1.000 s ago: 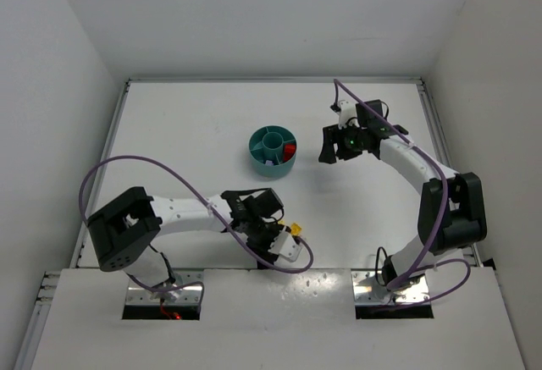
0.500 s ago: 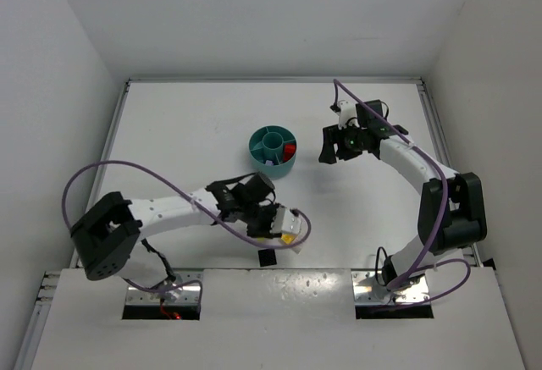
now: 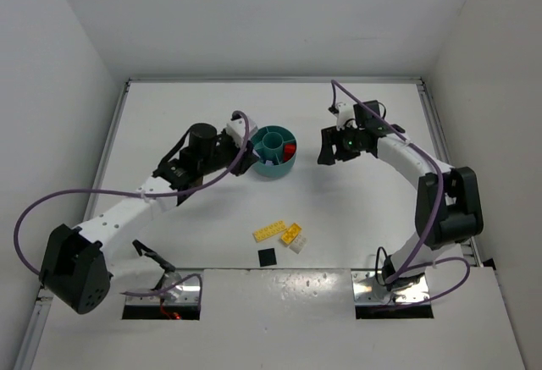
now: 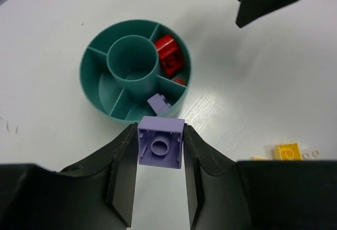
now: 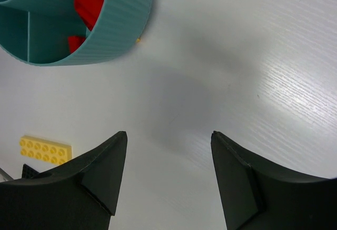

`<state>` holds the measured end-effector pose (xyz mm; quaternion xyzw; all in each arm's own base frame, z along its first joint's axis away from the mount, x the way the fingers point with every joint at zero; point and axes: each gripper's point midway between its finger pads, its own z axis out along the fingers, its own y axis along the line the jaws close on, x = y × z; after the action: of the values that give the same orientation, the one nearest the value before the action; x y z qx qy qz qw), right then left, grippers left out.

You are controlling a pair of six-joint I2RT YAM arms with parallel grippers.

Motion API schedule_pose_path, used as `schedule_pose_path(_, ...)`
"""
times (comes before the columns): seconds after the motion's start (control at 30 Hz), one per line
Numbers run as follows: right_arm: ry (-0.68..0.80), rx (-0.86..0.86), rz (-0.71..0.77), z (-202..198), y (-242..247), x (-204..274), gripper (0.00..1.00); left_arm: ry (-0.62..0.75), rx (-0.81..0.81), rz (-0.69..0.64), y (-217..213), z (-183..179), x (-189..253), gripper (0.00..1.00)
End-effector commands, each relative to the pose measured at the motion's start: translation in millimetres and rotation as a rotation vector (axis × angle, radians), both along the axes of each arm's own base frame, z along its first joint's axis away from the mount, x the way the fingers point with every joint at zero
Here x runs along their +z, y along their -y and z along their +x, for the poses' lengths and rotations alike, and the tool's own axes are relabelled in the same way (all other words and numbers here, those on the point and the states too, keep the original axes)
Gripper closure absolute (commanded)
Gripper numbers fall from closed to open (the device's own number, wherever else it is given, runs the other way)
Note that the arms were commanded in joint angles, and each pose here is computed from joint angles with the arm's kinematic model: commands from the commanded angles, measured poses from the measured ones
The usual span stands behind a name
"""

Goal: Sort the legos into containers by color

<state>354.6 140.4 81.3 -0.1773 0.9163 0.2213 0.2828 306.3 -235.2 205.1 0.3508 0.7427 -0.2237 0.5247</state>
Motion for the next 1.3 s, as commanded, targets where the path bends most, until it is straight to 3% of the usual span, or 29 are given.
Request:
schedule_pose_path(0.0, 0.067, 0.004, 0.032, 23, -6, 20, 0.35, -0.006, 0.092, -0.128, -3, 23, 23, 0.88)
schedule_pose_path(0.33, 0.039, 0.004, 0.027, 25, -6, 11, 0.35, -0.008, 0.1, -0.192, 6, 39, 14, 0.88)
schedule_pose_path(0.57, 0.029, 0.004, 0.025, 29, -7, 9, 0.35, -0.108, 0.088, -0.13, 18, 53, -18, 0.86)
schedule_pose_path(0.83, 0.02, 0.004, 0.023, 26, -6, 6, 0.35, -0.117, 0.077, -0.119, 25, 64, -28, 0.86)
schedule_pose_path(1.03, 0.02, 0.004, 0.023, 26, -6, 6, 0.35, -0.106, 0.052, -0.072, 24, 65, -38, 0.77)
schedule_pose_path(1.27, 0.011, 0.004, 0.022, 23, -6, 3, 0.35, -0.116, 0.061, -0.063, 26, 72, -49, 0.75)
